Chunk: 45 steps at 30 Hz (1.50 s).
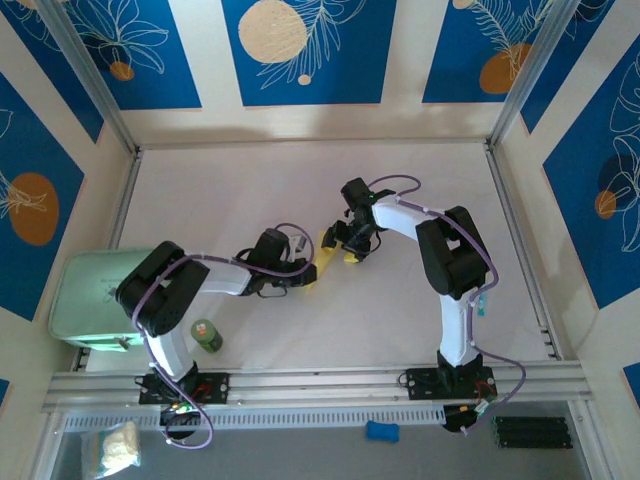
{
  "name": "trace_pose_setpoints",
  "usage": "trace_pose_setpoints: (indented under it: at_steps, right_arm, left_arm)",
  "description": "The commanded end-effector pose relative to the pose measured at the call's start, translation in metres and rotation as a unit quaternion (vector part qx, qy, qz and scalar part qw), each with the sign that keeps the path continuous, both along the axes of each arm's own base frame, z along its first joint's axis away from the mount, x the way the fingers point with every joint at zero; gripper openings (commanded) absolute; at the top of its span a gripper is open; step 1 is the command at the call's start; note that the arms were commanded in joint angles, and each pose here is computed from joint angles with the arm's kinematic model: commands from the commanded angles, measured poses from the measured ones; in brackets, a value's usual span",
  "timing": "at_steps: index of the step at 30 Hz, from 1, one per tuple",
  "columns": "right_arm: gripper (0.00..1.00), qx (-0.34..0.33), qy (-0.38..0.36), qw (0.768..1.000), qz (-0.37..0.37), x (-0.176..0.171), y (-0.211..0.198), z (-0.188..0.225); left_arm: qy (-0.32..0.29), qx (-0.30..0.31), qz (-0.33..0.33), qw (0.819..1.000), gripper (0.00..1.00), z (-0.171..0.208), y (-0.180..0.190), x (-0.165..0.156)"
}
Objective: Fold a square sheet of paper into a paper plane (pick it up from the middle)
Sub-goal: Fold the wing for the fifth time at the center of the table.
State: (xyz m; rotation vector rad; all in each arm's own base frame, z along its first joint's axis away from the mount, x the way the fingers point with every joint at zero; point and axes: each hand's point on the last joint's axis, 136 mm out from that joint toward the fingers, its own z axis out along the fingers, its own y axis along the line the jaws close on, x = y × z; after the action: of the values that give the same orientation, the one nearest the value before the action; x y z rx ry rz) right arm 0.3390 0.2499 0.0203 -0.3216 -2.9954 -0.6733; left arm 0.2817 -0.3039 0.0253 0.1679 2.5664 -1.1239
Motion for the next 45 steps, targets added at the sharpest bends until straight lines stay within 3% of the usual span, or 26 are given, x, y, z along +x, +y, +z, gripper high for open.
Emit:
trace_pose_setpoints:
  at_steps: [1,7,13,17,29,34,45]
  right_arm:
    - [0.63,-0.049,0.052,0.997,0.008,-0.024,-0.015,-0.053]
    - [0.63,-0.012,0.021,1.000,0.016,-0.011,-0.007,-0.031]
    - [0.64,0.067,-0.083,0.993,0.040,0.015,0.007,0.032]
    - [0.64,0.102,-0.144,0.983,0.059,0.013,0.008,0.060]
    - [0.51,0.213,-0.180,0.956,0.085,-0.007,0.032,0.071]
    - [0.42,0.217,-0.164,0.958,0.096,-0.002,0.051,0.060]
    - [0.38,0.185,-0.140,0.967,0.101,0.005,0.062,0.032]
  left_arm:
    - [0.054,0.018,0.012,0.998,0.15,-0.031,0.010,-0.013]
    - [0.074,0.005,0.022,0.997,0.12,-0.029,0.010,-0.012]
    - [0.106,-0.010,0.031,0.994,0.10,-0.026,0.009,-0.013]
    - [0.125,-0.025,0.035,0.991,0.09,-0.022,0.005,-0.012]
    - [0.161,-0.071,0.056,0.983,0.08,-0.015,0.000,-0.008]
    - [0.164,-0.074,0.057,0.982,0.08,-0.014,-0.001,-0.008]
    - [0.171,-0.080,0.072,0.979,0.12,-0.018,0.003,-0.008]
